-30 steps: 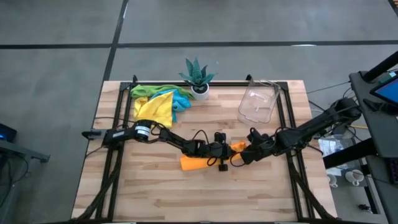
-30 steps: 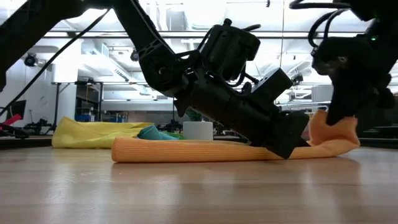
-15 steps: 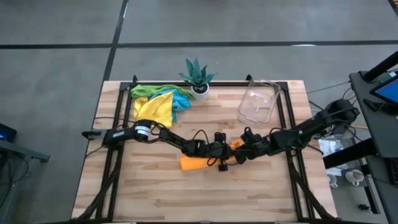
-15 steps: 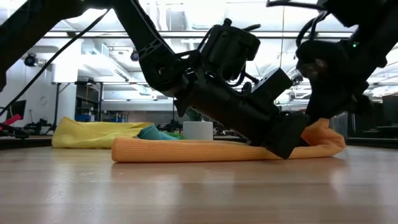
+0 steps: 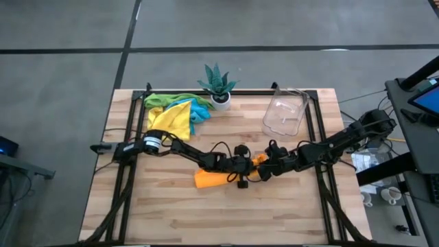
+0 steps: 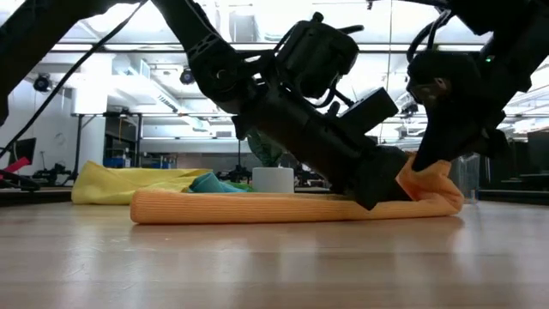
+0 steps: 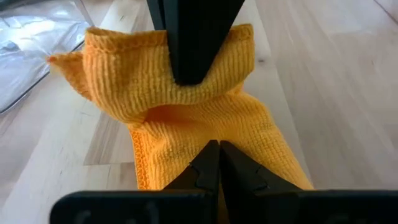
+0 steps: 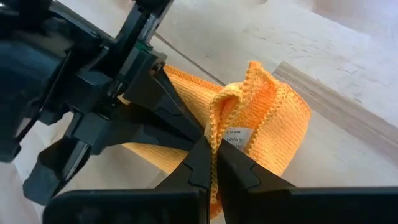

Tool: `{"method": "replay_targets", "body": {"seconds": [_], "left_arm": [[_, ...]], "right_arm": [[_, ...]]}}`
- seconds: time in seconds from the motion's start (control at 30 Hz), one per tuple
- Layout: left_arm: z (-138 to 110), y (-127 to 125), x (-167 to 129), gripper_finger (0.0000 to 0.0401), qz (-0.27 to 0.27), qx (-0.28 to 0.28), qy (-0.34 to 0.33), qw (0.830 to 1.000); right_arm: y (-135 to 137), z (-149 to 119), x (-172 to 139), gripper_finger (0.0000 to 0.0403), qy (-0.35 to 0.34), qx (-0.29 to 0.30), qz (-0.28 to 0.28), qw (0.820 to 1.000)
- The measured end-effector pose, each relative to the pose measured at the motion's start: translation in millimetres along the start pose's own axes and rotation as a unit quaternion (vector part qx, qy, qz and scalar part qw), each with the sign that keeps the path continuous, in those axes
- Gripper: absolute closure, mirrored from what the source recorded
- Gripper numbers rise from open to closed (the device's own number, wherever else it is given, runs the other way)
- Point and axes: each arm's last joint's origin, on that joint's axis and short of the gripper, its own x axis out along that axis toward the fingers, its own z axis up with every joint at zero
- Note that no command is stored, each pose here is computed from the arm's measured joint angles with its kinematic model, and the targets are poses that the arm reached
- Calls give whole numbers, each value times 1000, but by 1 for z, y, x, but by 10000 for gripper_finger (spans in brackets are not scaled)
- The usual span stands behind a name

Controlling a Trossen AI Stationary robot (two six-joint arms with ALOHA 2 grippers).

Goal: Roll microfiber towels into tight, uniform cylinder then place into a basket
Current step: Roll the orange microfiber cloth

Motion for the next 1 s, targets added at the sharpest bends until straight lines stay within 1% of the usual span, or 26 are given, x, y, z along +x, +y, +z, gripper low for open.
{"method": "replay_targets", "body": {"seconds": [0.13,0.23,0.3,0.4,0.5,0.67,0.77,0.83,1.0], "left_arm": [[2,0,0,401,1,-1,-7,1000],[3,0,-1,401,1,12,-11,1000],[7,0,-3,401,1,20,-21,1000],[16,0,-9,401,1,17,-38,999],[17,0,-14,401,0,15,-41,999],[19,2,-28,401,-6,-30,-50,998],[11,5,-38,401,-6,-51,-40,998],[-1,5,-43,401,1,-60,-23,998],[-20,11,-42,401,7,-92,-29,995]], "right_arm": [[0,0,-1,394,0,-6,0,1000],[0,1,-1,394,-1,-7,2,1000],[0,1,-1,394,0,-10,3,1000],[0,0,-1,394,2,-11,3,1000],[0,0,-1,394,3,-11,2,1000],[0,0,-1,394,4,-12,1,1000],[0,0,-1,394,4,-13,1,1000],[0,0,-1,394,3,-14,4,1000],[1,2,1,394,1,-8,9,1000]]}}
